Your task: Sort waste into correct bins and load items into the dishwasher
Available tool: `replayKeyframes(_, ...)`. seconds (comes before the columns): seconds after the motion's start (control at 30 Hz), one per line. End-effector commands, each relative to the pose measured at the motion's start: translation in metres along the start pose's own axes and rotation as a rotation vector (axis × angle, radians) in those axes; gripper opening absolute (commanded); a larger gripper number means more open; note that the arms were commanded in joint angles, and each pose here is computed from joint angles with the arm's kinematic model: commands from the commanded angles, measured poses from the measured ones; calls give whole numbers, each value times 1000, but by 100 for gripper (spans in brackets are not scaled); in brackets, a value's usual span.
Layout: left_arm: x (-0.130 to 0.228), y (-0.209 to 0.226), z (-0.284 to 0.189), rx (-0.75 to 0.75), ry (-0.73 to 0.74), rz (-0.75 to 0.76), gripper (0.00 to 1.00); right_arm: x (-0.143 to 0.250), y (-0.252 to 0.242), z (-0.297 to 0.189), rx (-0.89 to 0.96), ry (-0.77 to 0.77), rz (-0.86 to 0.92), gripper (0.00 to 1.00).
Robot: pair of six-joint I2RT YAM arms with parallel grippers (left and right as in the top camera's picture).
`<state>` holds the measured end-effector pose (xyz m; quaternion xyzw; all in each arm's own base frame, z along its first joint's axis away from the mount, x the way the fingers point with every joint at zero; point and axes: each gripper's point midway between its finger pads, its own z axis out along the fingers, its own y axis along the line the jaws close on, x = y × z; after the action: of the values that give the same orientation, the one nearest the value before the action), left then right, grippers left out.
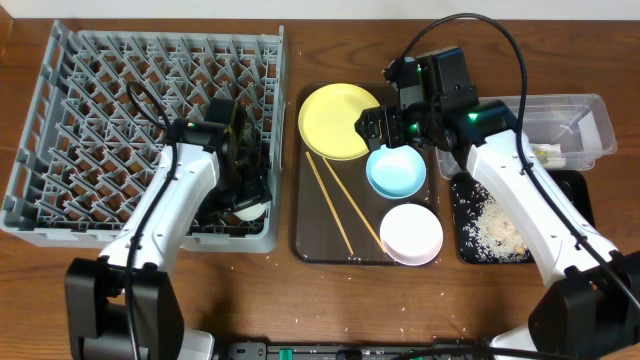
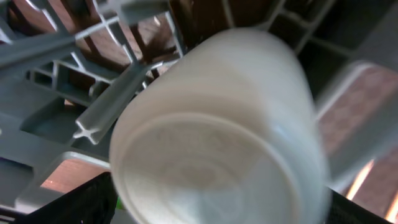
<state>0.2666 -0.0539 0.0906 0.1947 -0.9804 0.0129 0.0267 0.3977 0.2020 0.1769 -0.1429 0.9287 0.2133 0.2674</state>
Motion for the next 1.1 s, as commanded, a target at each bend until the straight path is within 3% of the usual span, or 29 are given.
replayKeyframes(0.0,-14,-8,-35,50,-102,5,88,-1,5,-3,-2,-7,-23,99)
replayKeyframes(0.3,-11,-41,-82,246,-238,73,88,-12,4,-14,0,-53,-24,99)
replayKeyframes(0.43,-3,-74,-88,295,-284,175,88,-29,-3,-48,16,-140,-12,99)
replayKeyframes(0.6,14,-123,-81,342,-299,314,88,-45,-43,-112,166,-290,149,99)
replayKeyframes(0.83,63,-195,-47,474,-133,497,88,-36,-95,-185,341,-413,307,99)
replayKeyframes(1.07,113,-229,9,443,28,621,88,-30,-116,-194,413,-419,365,99)
